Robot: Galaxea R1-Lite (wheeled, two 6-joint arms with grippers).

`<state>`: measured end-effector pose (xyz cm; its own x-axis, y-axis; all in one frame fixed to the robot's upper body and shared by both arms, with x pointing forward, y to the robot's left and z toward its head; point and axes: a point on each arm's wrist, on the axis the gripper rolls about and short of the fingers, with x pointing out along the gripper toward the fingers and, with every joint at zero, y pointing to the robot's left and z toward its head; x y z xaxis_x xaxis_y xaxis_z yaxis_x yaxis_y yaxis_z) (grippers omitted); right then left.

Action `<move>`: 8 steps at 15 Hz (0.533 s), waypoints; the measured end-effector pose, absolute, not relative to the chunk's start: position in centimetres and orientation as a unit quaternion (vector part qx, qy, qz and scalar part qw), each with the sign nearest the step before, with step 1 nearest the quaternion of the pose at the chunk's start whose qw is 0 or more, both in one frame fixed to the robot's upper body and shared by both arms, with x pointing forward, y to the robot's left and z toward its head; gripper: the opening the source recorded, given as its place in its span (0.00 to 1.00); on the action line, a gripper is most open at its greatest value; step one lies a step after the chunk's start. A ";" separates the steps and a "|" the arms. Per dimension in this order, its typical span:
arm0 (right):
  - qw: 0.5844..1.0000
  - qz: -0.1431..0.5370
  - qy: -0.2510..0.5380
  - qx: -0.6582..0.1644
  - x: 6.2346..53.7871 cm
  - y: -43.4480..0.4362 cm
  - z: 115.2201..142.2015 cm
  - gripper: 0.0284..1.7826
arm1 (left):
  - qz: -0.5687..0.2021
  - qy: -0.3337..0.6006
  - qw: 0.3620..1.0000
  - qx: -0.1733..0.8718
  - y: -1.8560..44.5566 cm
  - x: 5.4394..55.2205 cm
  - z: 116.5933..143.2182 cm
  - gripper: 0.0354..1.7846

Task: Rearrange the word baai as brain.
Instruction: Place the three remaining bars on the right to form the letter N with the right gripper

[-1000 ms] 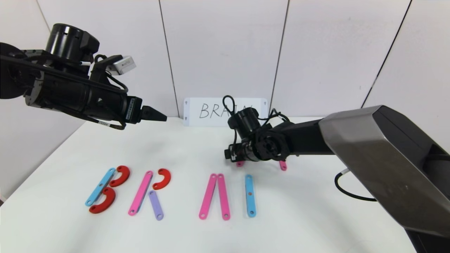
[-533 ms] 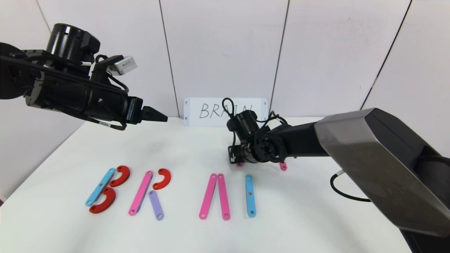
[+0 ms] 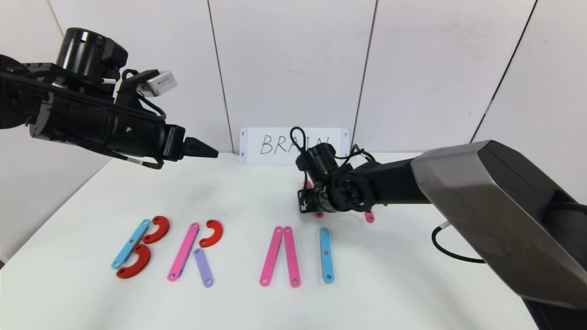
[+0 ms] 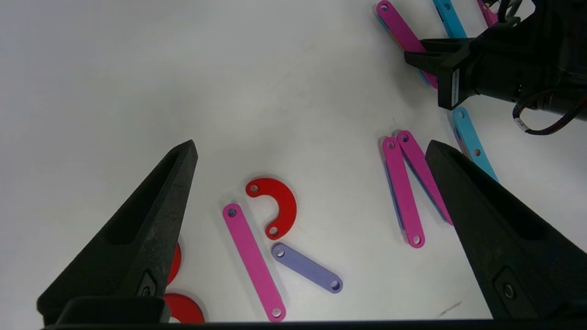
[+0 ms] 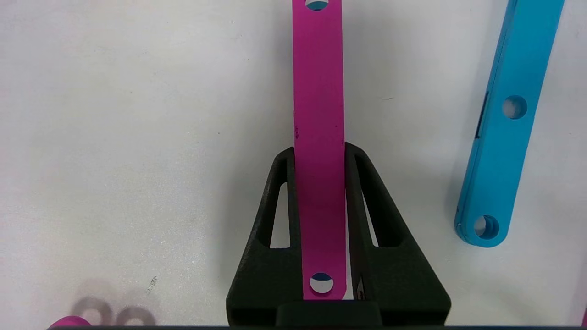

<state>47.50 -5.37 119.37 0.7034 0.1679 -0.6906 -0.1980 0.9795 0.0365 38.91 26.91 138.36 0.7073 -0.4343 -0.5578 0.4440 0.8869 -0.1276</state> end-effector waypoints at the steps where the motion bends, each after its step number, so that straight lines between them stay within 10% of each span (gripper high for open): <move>1: 0.924 0.094 0.369 -0.021 47.5 -5.5 119.6 0.15 | -0.238 0.300 0.924 0.008 26.9 38.9 138.4 0.97; 8: 0.932 0.083 0.352 -0.006 45.7 -7.8 123.5 0.15 | -0.238 0.295 0.925 0.008 27.0 38.4 138.8 0.97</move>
<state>45.74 -7.76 123.50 0.7378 0.1512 -0.6579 -0.1601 0.9860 0.0470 38.39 27.02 138.80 0.7128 -0.4355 -0.5498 0.4449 0.8867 -0.1256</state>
